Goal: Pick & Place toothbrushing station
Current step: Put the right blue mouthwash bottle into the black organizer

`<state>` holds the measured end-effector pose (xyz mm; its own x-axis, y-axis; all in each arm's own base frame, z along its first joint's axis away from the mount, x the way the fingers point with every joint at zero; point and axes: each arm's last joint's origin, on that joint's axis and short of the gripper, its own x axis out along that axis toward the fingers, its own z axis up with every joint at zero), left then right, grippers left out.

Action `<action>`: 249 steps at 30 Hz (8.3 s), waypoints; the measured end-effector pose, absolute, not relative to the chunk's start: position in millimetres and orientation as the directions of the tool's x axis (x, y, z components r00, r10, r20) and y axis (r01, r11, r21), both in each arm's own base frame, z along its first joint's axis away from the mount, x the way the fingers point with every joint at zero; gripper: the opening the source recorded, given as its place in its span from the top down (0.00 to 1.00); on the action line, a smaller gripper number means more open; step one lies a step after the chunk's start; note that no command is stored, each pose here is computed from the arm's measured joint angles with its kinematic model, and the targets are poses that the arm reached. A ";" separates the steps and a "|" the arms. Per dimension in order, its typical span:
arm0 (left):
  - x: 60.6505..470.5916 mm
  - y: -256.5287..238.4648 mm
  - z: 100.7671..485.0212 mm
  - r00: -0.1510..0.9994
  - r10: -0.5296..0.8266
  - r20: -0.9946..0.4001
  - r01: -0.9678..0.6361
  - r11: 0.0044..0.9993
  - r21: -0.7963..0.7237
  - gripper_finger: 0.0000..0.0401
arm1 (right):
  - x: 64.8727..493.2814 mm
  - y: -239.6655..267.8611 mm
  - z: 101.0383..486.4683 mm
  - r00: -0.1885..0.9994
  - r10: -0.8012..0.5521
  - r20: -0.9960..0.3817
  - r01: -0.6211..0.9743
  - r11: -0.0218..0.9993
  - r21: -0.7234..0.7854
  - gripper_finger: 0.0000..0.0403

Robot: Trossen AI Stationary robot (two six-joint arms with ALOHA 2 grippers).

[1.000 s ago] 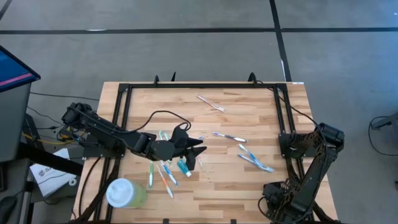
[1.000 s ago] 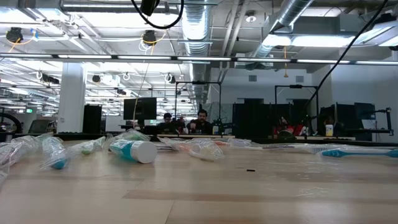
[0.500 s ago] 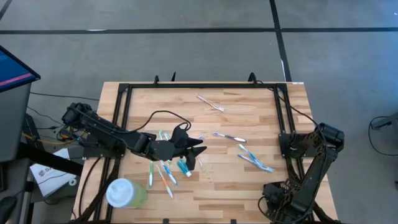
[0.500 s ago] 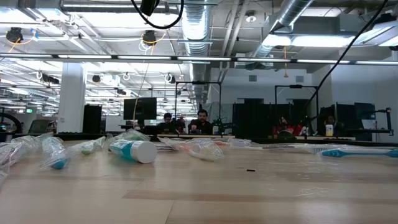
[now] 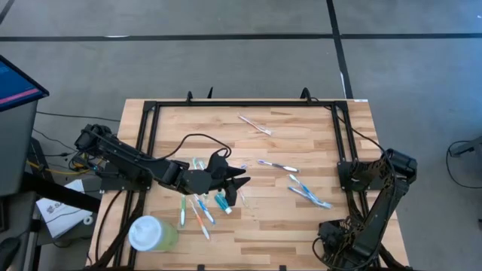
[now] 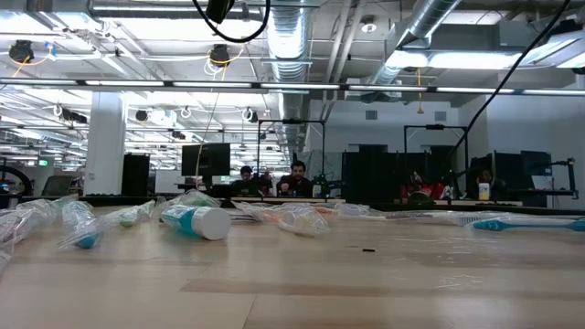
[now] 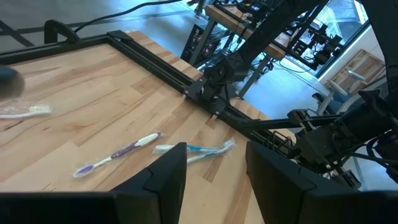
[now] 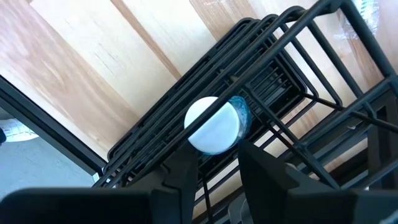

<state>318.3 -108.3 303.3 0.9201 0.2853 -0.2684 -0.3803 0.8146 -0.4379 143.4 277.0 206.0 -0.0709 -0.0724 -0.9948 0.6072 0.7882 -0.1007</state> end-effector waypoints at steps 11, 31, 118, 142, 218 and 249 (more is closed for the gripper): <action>318.3 -108.3 303.2 0.920 0.286 -0.268 -0.381 0.814 -0.438 0.60 | 142.8 277.6 205.9 -0.072 -0.070 -0.995 0.612 0.784 -0.099 0.77; 318.3 -108.0 303.4 0.917 0.297 -0.266 -0.389 0.812 -0.436 0.60 | 144.1 279.7 211.2 -0.062 -0.063 -0.996 0.613 0.785 -0.088 0.83; 319.0 -106.2 303.8 0.917 0.301 -0.262 -0.390 0.812 -0.434 0.60 | 138.5 268.5 248.6 0.034 -0.037 -0.999 0.765 0.644 0.002 0.98; 319.0 -106.3 303.8 0.917 0.300 -0.262 -0.389 0.813 -0.432 0.60 | 141.1 265.5 244.7 0.055 -0.060 -0.997 0.795 0.607 0.007 1.00; 319.3 -105.4 303.8 0.916 0.302 -0.263 -0.390 0.821 -0.416 0.60 | 143.4 263.6 240.3 0.018 -0.086 -0.996 0.800 0.599 -0.037 1.00; 328.2 -148.4 300.4 0.977 0.090 -0.192 -0.178 0.837 -0.517 1.00 | 123.7 287.1 258.8 0.194 -0.029 -0.981 0.859 0.487 0.156 1.00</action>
<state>328.2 -148.4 300.4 0.9773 0.0897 -0.1919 -0.1784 0.8369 -0.5175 123.7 287.1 258.8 0.1943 -0.0291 -0.9805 0.8594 0.4869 0.1559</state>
